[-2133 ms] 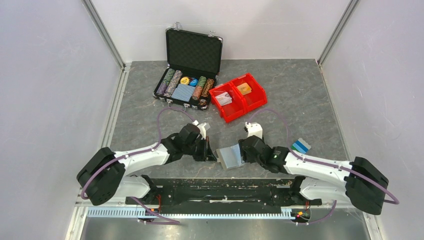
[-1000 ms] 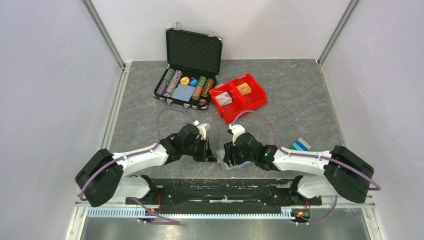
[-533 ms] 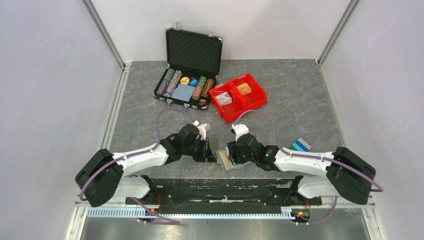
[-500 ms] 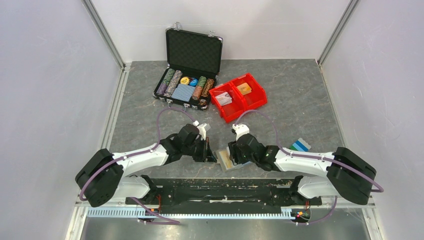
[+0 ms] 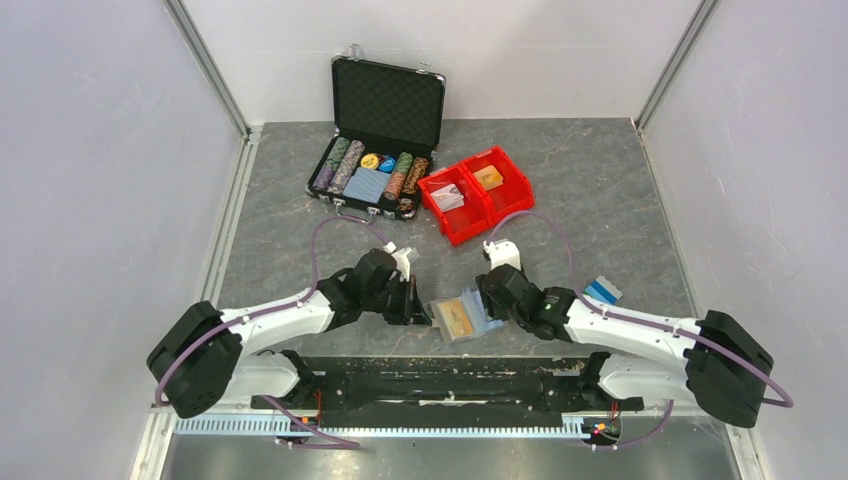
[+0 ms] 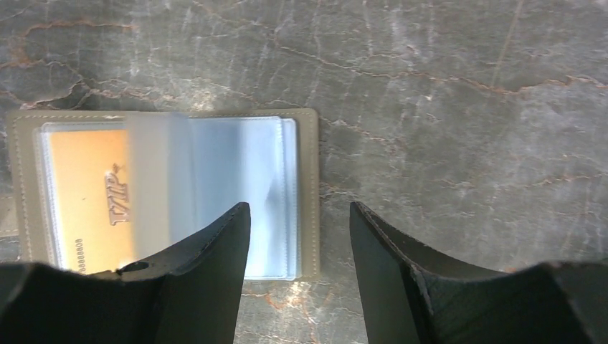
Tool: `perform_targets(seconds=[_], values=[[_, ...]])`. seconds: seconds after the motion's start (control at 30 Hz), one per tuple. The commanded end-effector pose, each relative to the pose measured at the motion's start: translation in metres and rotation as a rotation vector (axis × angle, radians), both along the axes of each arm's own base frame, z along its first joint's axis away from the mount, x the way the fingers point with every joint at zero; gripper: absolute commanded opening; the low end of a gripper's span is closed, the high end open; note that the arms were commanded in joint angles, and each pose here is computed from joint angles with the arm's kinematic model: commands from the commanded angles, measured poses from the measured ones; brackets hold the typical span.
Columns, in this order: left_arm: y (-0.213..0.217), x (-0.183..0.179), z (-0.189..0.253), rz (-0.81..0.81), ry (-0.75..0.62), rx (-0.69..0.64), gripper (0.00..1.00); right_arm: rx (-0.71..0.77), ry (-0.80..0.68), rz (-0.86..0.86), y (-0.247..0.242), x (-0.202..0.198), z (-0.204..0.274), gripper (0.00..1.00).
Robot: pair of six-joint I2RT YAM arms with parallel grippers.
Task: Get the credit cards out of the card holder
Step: Remove the credit card from the card holder.
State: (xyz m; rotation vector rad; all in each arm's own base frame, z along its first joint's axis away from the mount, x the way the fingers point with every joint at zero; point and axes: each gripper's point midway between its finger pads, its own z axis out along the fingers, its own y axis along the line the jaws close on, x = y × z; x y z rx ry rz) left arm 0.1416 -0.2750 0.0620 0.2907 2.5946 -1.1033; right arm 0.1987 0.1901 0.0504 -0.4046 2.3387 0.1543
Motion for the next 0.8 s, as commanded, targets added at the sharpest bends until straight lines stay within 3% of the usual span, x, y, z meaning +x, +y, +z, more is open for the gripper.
perform_targets(seconds=[0.0,0.17,0.37,0.47,0.53,0.63,0.77], values=[[0.004,-0.002,0.001,-0.022,-0.036,0.002,0.12,0.013,-0.060,-0.041,-0.004,0.014,0.026,0.55],[0.007,-0.002,-0.002,-0.014,-0.033,0.025,0.18,0.165,-0.062,0.037,0.024,0.010,0.054,0.49],[0.003,0.000,0.002,-0.013,-0.038,0.002,0.16,0.529,-0.041,0.288,0.092,-0.017,0.092,0.38],[0.002,0.000,0.003,-0.013,-0.036,-0.005,0.15,0.561,0.003,0.344,0.109,-0.027,0.085,0.38],[0.002,-0.001,0.004,-0.014,-0.036,-0.009,0.14,0.524,0.027,0.346,0.111,-0.029,0.072,0.42],[0.002,-0.002,0.004,-0.012,-0.033,-0.008,0.13,0.460,0.038,0.315,0.106,-0.026,0.051,0.57],[0.003,-0.002,0.004,-0.010,-0.037,-0.010,0.11,0.411,0.060,0.308,0.104,-0.025,0.034,0.65]])
